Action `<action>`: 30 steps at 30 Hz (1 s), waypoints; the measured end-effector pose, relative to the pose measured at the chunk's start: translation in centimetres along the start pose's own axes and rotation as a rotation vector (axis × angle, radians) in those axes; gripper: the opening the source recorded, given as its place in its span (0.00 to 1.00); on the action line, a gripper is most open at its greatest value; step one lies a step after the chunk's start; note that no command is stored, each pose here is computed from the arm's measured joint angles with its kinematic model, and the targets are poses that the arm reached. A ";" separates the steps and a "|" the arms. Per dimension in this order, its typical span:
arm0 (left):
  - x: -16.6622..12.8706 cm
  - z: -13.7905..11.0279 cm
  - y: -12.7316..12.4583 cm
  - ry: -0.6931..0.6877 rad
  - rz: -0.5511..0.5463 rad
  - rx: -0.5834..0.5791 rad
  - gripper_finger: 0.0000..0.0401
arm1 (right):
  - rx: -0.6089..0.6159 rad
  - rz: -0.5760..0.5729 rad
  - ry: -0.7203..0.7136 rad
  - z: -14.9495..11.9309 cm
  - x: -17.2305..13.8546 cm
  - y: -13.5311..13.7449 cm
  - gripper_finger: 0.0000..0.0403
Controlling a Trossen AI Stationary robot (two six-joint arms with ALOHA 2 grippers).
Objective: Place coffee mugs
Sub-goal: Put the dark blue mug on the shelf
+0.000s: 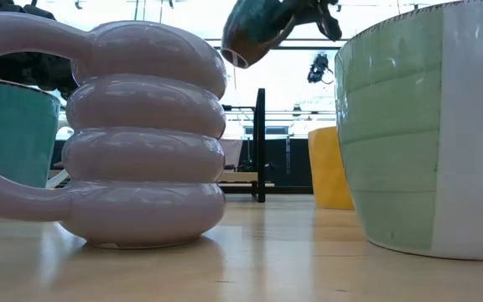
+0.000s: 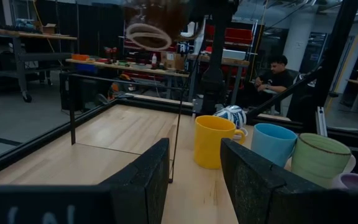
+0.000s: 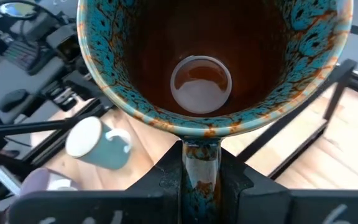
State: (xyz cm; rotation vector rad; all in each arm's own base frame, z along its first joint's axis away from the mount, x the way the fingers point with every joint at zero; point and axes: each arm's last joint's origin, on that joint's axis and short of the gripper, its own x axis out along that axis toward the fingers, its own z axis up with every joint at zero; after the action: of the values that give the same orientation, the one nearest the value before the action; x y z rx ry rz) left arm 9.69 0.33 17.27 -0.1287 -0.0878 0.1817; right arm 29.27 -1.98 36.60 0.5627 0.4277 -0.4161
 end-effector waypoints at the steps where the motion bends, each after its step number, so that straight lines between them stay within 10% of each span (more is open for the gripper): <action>1: 0.0 0.0 0.0 0.000 0.000 0.000 0.38 | 0.001 0.005 -0.011 0.0 0.0 0.2 0.14; 14: 0.0 0.0 0.0 0.000 0.000 0.000 0.38 | 0.030 0.076 -0.153 2.7 0.5 -0.2 0.14; 30: 0.0 0.0 0.0 0.002 0.000 0.000 0.38 | -0.166 -0.114 0.104 10.2 9.0 -1.0 0.14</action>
State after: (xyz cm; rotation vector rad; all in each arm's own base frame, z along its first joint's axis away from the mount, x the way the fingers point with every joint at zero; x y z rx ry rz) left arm 9.69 0.33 17.24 -0.1285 -0.0859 0.1820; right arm 39.04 -11.01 39.58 0.4004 0.5911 -0.4573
